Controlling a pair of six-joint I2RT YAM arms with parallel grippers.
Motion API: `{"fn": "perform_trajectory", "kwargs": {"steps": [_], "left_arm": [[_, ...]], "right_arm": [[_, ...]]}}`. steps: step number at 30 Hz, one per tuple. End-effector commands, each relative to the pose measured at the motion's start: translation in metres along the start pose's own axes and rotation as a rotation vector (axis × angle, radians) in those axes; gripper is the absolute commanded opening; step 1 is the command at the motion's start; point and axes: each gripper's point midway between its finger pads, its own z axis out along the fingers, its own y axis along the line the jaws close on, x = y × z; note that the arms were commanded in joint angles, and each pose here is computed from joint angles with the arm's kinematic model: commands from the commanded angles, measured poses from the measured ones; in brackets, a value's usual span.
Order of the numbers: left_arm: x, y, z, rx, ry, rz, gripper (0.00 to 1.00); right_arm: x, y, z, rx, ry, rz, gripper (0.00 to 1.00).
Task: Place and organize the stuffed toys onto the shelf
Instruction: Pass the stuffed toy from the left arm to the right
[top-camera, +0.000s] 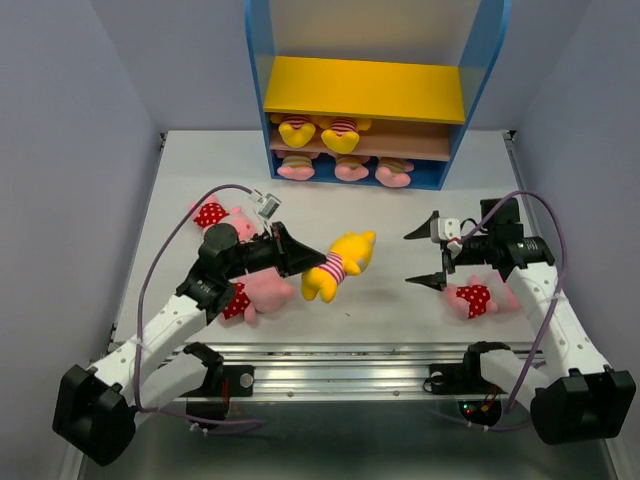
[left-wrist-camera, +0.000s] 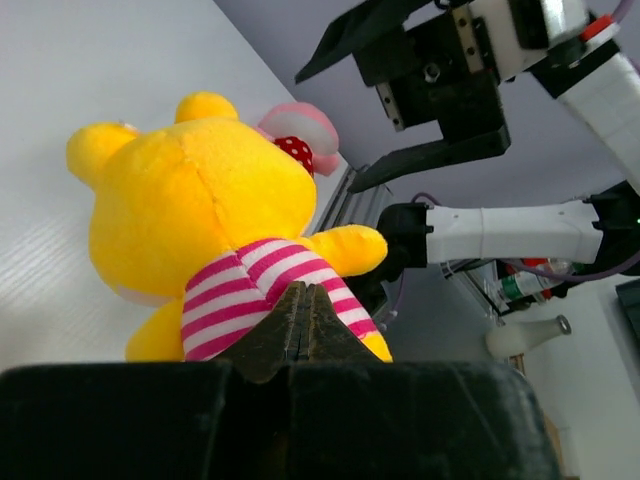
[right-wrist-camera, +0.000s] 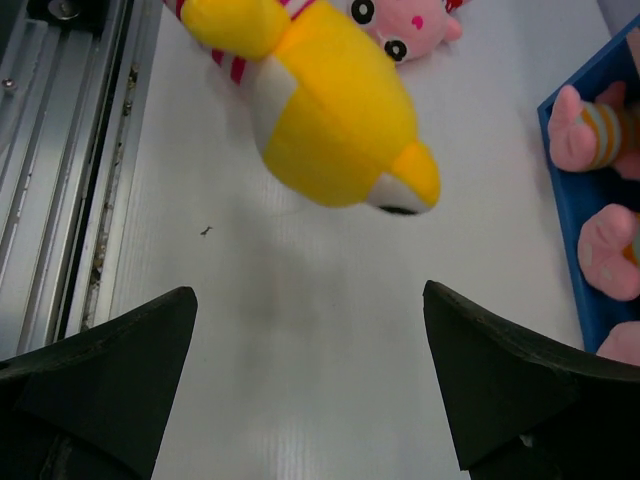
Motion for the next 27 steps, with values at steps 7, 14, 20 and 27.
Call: {"fn": "perform_trajectory", "kwargs": {"steps": [7, 14, 20, 27], "left_arm": [[0.001, -0.045, 0.047, 0.194, 0.031, 0.056, 0.00], [0.008, -0.057, 0.061, 0.249, 0.066, 0.046, 0.00], [0.010, -0.060, 0.064, 0.265, 0.068, 0.044, 0.00], [0.013, -0.058, 0.063, 0.265, 0.064, 0.042, 0.00]], "right_arm": [[-0.028, 0.006, 0.015, -0.103, -0.015, -0.187, 1.00], [-0.004, 0.017, 0.038, -0.131, 0.108, -0.235, 1.00], [0.016, 0.010, 0.044, -0.105, 0.186, -0.245, 0.88], [0.018, 0.009, 0.047, -0.089, 0.180, -0.204, 0.46]]}}
